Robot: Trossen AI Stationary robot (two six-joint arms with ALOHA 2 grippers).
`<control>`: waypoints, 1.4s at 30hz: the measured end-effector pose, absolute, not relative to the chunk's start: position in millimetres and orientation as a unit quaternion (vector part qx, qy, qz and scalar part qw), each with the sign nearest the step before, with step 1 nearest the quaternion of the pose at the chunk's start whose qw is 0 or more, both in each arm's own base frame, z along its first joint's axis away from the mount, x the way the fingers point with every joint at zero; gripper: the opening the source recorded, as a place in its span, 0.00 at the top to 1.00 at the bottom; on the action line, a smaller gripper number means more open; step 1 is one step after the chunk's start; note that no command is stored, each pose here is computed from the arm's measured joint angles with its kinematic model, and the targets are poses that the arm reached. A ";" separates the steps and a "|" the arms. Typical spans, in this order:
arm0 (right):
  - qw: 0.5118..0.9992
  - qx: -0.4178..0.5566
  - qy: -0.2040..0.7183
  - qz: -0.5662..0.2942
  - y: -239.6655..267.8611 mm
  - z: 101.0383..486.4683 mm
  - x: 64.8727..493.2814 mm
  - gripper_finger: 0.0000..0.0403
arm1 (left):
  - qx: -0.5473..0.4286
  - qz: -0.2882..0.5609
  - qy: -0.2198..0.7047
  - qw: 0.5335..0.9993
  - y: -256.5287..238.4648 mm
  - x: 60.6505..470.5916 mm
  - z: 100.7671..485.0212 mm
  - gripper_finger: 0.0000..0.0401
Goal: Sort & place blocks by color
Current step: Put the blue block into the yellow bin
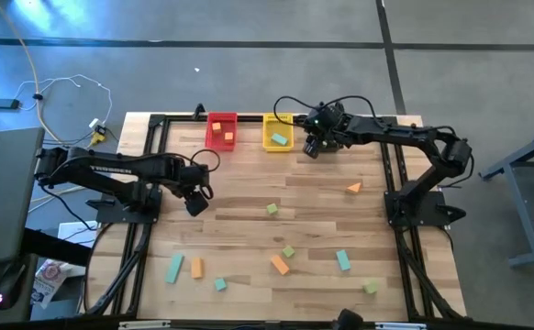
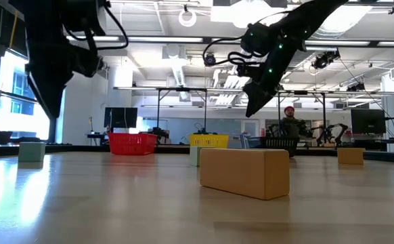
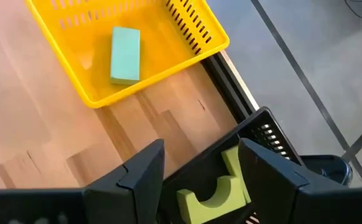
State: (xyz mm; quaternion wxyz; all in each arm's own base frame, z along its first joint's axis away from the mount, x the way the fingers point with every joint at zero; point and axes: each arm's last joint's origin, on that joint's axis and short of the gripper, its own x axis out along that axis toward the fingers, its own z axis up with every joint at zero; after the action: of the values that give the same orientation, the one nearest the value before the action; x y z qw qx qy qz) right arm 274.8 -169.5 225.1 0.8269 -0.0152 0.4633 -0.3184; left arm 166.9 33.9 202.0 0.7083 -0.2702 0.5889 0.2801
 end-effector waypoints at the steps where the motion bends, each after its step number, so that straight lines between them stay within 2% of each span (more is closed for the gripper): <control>1: 0.827 -0.016 0.463 -0.318 -169.2 225.1 275.0 0.52 | -0.271 0.282 0.591 0.705 33.7 165.8 199.9 0.52; 13: 0.818 -0.026 0.466 -0.336 -169.3 225.4 274.7 0.52 | -0.285 0.276 0.610 0.686 30.9 156.9 178.4 0.52; 20: 0.818 -0.026 0.466 -0.336 -169.3 225.4 274.7 0.52 | -0.288 0.256 0.605 0.697 26.4 159.3 175.1 0.52; 31: 0.818 -0.026 0.466 -0.336 -169.3 225.4 274.8 0.52 | -0.276 0.276 0.600 0.698 22.3 159.8 174.9 0.52; 42: 0.818 -0.026 0.466 -0.336 -169.3 225.4 274.8 0.52 | -0.259 0.278 0.639 0.669 19.9 171.5 156.1 0.52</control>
State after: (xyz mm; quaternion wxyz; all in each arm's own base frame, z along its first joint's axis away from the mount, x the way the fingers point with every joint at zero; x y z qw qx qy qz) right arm 274.8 -169.3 225.4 0.8180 -0.0260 0.4660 -0.3361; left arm 171.5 19.9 156.1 0.6693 -0.2589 0.6387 0.2776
